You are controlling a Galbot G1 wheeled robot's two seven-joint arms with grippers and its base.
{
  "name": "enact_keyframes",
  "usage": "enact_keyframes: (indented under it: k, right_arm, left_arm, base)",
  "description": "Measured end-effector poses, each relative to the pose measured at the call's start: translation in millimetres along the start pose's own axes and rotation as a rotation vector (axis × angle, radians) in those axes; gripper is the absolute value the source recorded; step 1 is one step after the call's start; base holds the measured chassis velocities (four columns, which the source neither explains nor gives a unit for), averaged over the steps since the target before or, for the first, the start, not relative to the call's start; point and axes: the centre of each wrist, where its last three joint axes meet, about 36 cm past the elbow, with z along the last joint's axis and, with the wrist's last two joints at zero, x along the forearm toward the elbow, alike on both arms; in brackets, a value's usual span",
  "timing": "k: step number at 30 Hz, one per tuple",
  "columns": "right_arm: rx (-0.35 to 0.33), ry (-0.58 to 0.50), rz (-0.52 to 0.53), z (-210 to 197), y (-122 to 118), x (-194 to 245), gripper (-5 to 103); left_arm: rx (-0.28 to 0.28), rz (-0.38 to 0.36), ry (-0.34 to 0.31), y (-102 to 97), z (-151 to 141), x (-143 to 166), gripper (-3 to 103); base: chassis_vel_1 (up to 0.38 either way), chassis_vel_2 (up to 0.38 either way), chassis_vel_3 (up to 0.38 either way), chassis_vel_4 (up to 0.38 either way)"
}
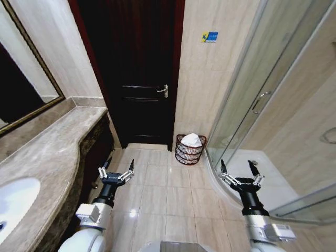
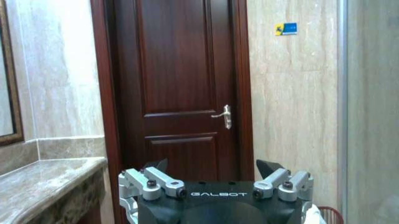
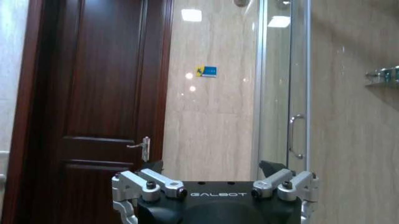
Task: Discard the used towel into the hamper.
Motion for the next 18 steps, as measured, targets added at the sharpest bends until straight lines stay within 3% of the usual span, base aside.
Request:
enact_keyframes:
  k: [9,18]
  right_arm:
    - [0.000,0.000,0.000,0.0,0.0,0.0,100]
    - [0.000,0.000,0.000,0.0,0.0,-0.1,100]
  left_arm:
    - [0.000,0.000,0.000,0.0,0.0,0.0,93]
    - [0.000,0.000,0.000,0.0,0.0,0.0,93]
  base:
    - [0.139,-0.138,-0.146,0.133]
    - [-0.023,0.010,0.039,-0.014]
